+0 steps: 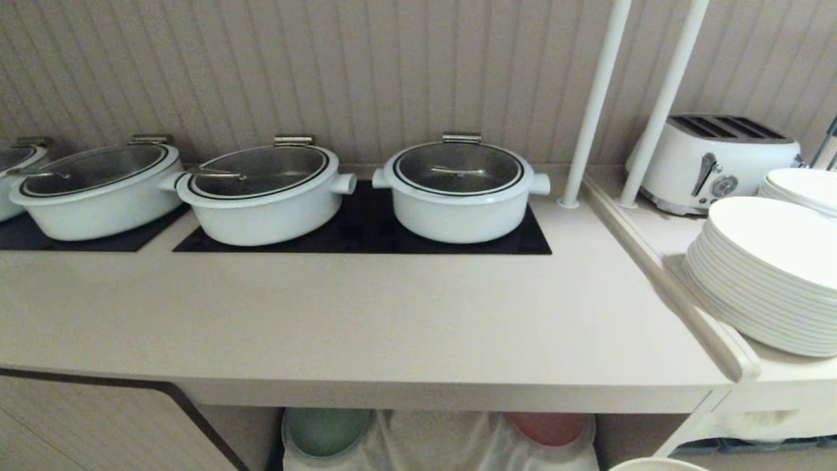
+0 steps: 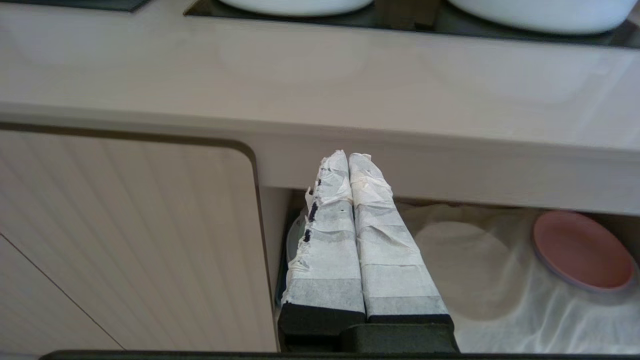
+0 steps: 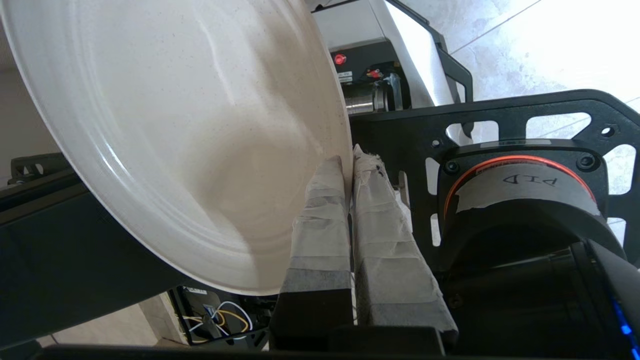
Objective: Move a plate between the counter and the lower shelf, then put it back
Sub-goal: Put the plate in the cupboard
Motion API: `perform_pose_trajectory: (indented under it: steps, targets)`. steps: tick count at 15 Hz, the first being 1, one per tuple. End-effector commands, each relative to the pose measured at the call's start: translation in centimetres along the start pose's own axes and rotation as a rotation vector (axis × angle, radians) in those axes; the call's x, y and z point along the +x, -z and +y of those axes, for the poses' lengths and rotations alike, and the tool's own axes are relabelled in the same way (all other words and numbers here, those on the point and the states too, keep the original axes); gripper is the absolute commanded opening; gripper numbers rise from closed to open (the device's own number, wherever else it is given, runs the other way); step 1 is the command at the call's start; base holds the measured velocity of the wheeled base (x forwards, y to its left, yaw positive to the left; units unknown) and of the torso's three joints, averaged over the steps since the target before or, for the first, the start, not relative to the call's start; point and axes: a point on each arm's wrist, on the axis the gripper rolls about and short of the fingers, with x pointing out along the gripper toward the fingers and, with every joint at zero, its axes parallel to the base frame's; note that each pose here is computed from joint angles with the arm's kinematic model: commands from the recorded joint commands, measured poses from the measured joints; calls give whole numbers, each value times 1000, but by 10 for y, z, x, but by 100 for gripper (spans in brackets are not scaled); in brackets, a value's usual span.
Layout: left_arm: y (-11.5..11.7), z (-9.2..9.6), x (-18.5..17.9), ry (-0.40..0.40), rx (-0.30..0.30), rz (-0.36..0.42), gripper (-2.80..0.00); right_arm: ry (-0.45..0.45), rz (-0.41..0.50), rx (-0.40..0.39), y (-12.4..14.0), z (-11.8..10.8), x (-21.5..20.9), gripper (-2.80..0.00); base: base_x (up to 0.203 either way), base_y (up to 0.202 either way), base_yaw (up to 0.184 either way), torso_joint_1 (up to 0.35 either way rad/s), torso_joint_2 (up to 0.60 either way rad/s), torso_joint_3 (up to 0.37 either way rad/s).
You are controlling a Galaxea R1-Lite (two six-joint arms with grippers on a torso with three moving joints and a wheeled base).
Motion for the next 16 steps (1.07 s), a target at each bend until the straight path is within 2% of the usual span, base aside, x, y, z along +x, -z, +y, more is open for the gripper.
perform_pose_trajectory:
  steps: [1, 10, 16]
  targets:
    - [0, 0, 0, -1, -1, -1, -280, 2, 6, 4, 0, 0, 0, -280, 0, 0, 0, -154, 320, 173]
    - [0, 0, 0, -1, -1, -1, -280, 7, 24, -9, 2, -2, 3, -280, 0, 0, 0, -164, 361, 190]
    - [0, 0, 0, -1, 0, -1, -280, 5, 29, -17, 3, -2, 3, -280, 0, 0, 0, -240, 527, 282]
